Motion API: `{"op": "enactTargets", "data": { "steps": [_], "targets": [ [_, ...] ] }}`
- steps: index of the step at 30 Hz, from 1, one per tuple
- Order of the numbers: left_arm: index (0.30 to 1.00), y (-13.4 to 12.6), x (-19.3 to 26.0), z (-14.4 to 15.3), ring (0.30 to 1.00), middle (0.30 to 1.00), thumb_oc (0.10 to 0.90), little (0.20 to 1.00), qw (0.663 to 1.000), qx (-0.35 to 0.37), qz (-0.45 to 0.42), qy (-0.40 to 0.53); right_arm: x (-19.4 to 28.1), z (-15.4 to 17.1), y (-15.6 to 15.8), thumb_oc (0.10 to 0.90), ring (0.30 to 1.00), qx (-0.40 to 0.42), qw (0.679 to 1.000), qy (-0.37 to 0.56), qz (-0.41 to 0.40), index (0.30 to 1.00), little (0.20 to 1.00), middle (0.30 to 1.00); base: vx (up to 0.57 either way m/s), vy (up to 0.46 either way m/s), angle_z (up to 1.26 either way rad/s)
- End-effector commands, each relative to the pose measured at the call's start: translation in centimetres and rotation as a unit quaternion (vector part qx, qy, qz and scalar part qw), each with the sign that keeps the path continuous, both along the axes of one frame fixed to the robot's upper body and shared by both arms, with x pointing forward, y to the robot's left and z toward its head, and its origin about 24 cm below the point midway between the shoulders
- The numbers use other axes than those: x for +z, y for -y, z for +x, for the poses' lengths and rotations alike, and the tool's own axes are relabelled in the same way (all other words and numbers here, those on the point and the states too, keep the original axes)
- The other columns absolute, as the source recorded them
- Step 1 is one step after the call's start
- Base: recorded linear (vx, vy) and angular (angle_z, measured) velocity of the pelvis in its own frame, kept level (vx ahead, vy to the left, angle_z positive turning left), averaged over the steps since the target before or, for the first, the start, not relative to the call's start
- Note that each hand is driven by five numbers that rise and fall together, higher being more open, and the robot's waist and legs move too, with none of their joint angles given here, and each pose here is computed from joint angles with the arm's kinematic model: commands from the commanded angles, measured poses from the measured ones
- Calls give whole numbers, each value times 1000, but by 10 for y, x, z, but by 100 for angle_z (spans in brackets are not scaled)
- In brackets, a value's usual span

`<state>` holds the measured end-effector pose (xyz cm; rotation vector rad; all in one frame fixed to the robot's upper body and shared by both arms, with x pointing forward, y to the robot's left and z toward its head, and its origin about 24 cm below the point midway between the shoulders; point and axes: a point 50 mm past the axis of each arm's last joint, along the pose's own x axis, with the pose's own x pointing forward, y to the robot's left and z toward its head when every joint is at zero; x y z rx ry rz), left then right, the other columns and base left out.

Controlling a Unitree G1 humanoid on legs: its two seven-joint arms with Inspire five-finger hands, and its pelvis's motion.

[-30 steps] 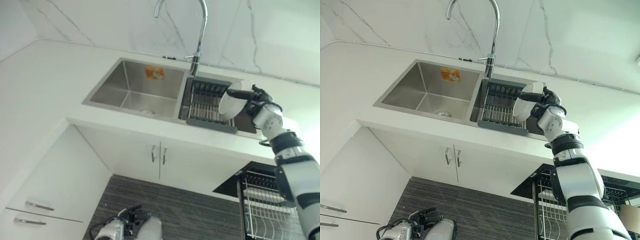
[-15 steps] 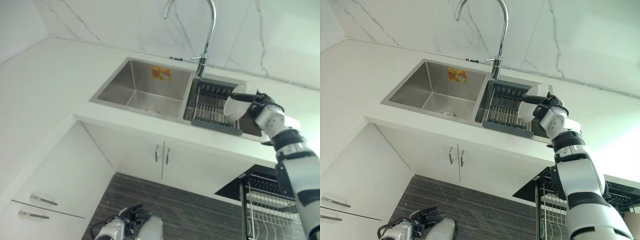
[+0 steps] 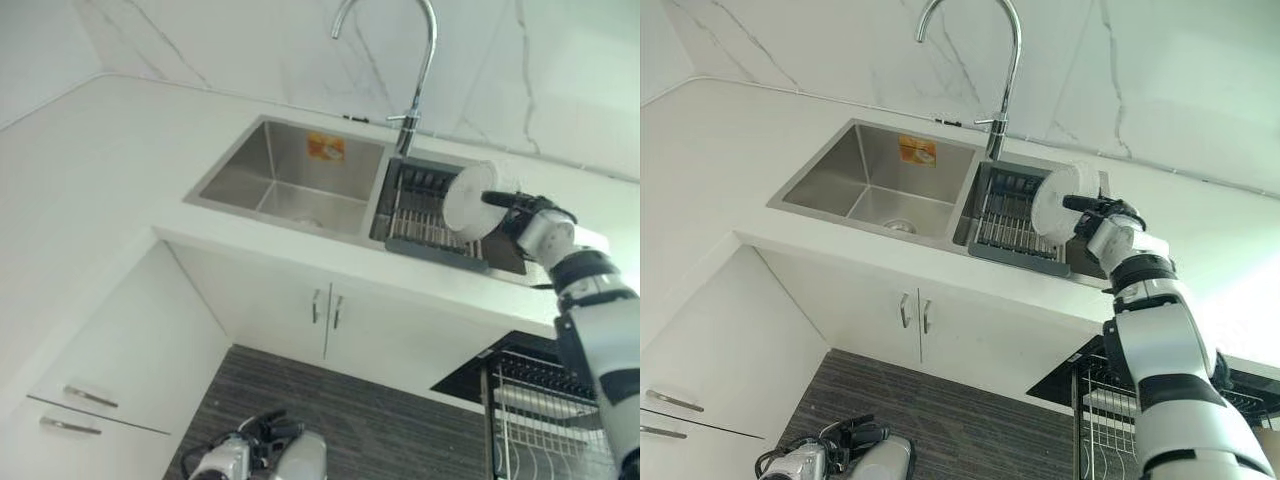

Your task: Place the dishes in the dishwasher.

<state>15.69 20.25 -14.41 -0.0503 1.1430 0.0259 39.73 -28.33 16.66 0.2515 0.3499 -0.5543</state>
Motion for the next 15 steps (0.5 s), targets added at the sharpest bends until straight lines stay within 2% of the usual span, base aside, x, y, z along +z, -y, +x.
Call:
{"op": "enactTargets", "data": {
  "steps": [1,8,15],
  "targets": [
    [900,-29,-22,-94,900,900,800,900,980,-40,60,-188,70,3,15,400,300,-34,992,113,-42,300,300,300,8,21,5],
    [900,-29,-22,-95,900,900,800,900,980,-47,63,-185,76,-1,23,400,300,-70,984,148,-62,300,300,300,-20,4,11],
    [900,-32,-21,-92,900,900,800,900,980,-47,64,-180,95,1,15,400,300,-38,973,219,-57,300,300,300,-7,0,0]
  ]
}}
